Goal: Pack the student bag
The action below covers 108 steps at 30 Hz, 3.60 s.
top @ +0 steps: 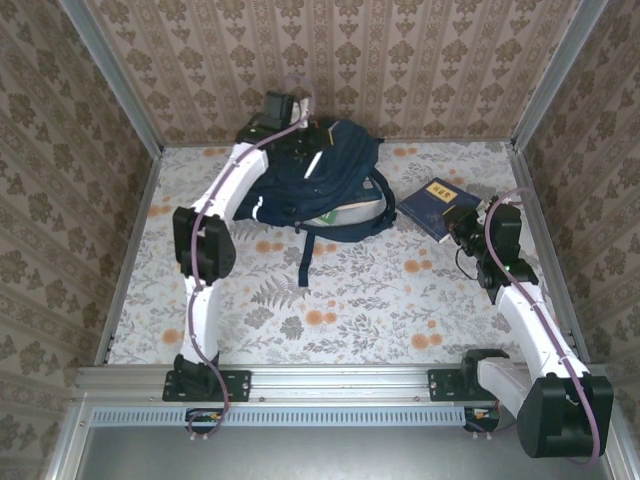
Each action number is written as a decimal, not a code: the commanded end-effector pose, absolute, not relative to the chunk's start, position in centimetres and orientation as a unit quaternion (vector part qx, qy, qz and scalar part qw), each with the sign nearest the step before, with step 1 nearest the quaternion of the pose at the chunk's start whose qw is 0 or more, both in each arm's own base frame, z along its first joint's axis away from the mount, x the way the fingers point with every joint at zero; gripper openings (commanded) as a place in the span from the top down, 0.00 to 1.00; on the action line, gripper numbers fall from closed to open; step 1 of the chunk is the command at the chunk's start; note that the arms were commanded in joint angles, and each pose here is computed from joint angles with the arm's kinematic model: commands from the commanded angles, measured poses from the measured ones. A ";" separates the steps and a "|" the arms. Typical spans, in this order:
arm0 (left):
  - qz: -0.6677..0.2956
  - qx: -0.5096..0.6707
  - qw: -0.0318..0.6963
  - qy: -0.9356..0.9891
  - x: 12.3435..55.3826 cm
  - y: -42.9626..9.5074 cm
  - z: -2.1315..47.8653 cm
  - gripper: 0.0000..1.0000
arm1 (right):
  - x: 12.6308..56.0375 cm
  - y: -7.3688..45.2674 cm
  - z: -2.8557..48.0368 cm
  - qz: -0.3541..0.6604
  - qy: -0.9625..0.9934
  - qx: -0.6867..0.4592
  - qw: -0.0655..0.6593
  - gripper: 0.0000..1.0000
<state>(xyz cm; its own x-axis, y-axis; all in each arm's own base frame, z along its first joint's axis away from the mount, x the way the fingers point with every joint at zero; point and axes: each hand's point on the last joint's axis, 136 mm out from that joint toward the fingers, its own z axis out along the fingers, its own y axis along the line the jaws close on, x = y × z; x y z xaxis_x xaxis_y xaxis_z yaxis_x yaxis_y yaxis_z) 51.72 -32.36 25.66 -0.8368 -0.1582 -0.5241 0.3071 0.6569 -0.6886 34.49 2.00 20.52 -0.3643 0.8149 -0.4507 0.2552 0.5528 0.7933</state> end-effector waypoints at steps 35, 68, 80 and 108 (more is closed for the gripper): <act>-0.541 0.031 0.321 0.777 47.2 -29.8 38.6 1.00 | 51.2 36.3 17.2 0.532 0.792 0.135 0.269 0.94; -0.511 -0.007 0.300 0.805 48.4 -27.5 32.7 1.00 | 43.4 18.9 14.6 0.274 0.891 0.158 0.325 0.19; -0.447 0.034 0.237 0.862 46.1 -32.7 24.0 1.00 | 49.0 12.7 9.5 0.179 0.927 0.178 0.276 0.29; -0.335 0.113 0.141 0.925 39.4 -31.0 16.1 0.86 | 40.3 18.8 5.3 0.280 0.923 0.174 0.200 0.97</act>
<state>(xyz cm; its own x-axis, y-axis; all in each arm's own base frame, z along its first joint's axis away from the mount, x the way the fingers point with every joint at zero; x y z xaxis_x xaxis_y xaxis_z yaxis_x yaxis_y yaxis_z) 41.26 -32.61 15.80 -0.9403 0.0469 -0.3370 0.2655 0.7207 -0.6404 43.02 15.88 4.78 -0.8418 0.4499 -0.2981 0.2423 0.8086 0.5361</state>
